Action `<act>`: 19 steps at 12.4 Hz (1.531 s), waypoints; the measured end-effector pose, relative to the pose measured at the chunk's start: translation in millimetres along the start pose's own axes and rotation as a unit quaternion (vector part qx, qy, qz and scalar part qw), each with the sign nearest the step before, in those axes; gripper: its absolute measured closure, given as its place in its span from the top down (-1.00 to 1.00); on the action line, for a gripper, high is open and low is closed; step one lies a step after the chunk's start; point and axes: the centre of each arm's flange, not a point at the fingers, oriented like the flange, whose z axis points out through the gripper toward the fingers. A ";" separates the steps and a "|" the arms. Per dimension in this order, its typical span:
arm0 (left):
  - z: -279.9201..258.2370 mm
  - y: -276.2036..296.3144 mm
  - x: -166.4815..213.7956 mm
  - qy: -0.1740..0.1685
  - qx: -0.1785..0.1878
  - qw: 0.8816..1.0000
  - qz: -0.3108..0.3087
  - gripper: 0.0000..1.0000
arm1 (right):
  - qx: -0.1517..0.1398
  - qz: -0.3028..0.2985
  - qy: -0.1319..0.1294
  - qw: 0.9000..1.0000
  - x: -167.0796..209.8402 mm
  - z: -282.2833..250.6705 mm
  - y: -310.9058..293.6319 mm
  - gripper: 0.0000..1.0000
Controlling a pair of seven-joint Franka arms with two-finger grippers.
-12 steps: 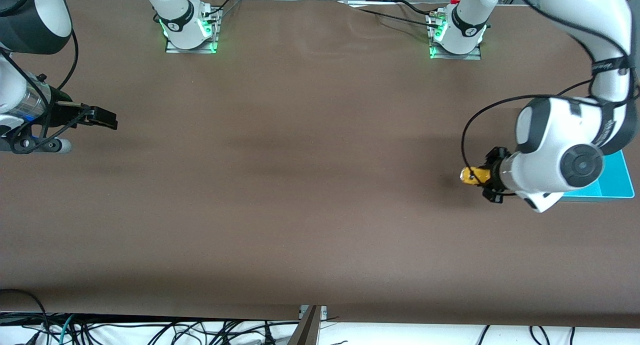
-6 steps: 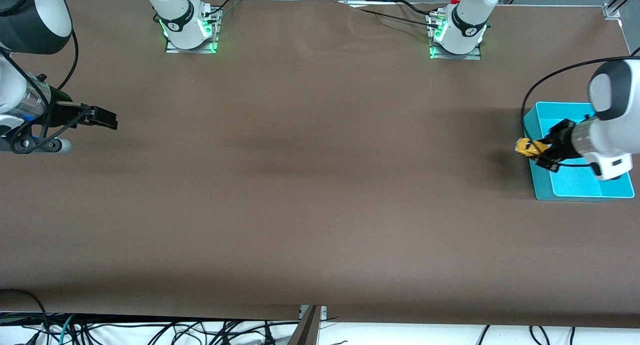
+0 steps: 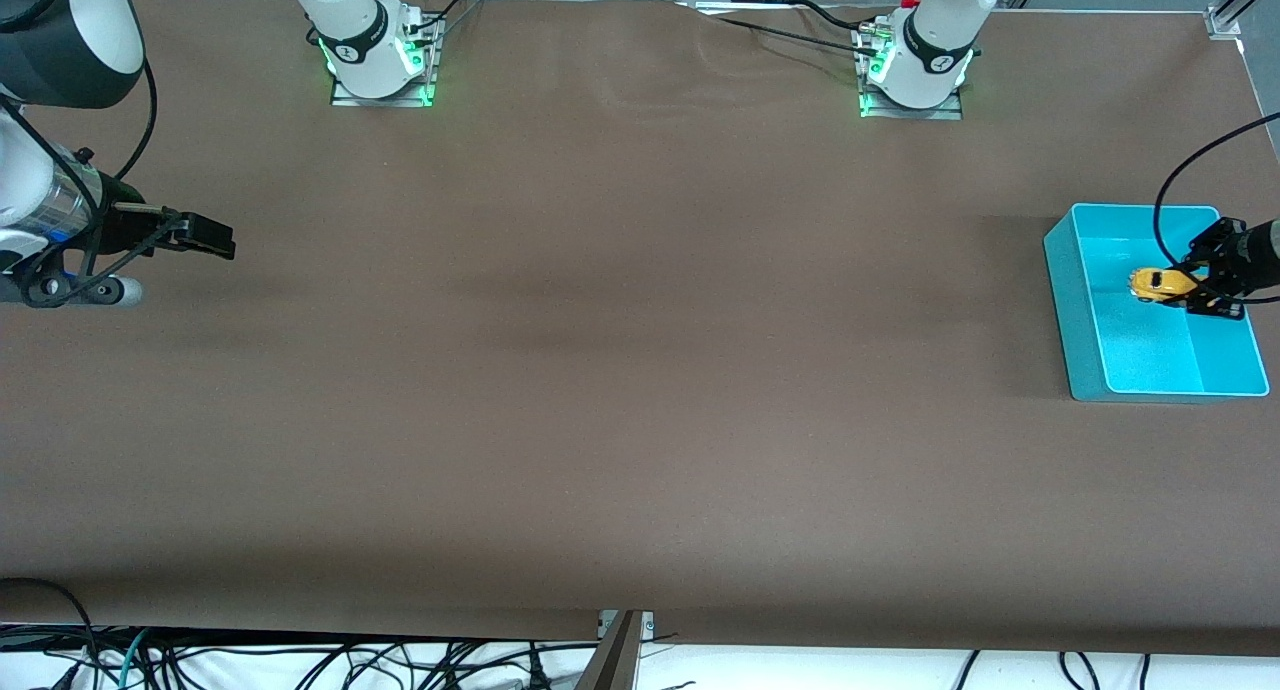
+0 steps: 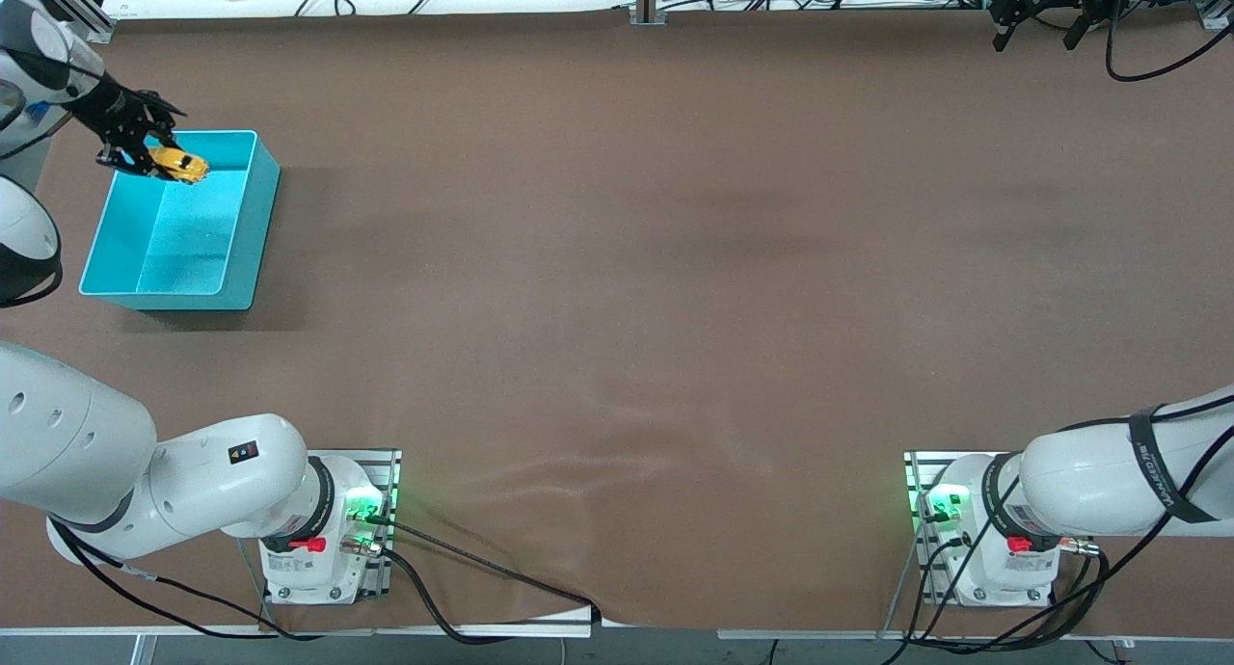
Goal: Wind and store yellow beetle car
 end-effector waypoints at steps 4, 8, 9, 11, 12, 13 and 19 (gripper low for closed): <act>67.9 -32.8 23.2 -0.012 0.001 0.999 -0.046 -0.09 | 0.000 0.000 0.000 1.000 0.0 0.0 0.0 1.00; 109.1 -51.3 37.7 -0.026 0.024 0.997 -0.069 -0.09 | 0.000 0.001 0.000 1.000 0.0 -0.1 0.0 1.00; 115.8 -53.6 37.1 -0.027 0.026 0.997 -0.070 -0.09 | 0.000 0.001 0.000 1.000 0.0 -0.1 0.0 1.00; 133.9 -62.8 33.1 -0.022 0.024 0.997 -0.072 -0.09 | 0.000 0.001 0.000 1.000 0.0 -0.1 0.0 1.00; 142.4 -70.2 32.8 -0.021 0.023 0.997 -0.076 -0.09 | 0.000 0.001 0.000 1.000 0.0 -0.1 0.0 1.00; 149.1 -77.1 33.9 -0.021 0.025 0.996 -0.081 -0.09 | 0.000 0.001 0.000 1.000 0.0 -0.1 0.0 1.00; 149.4 -88.5 50.9 -0.016 0.015 0.996 -0.086 0.32 | 0.000 0.002 0.000 1.000 0.0 -0.1 0.0 1.00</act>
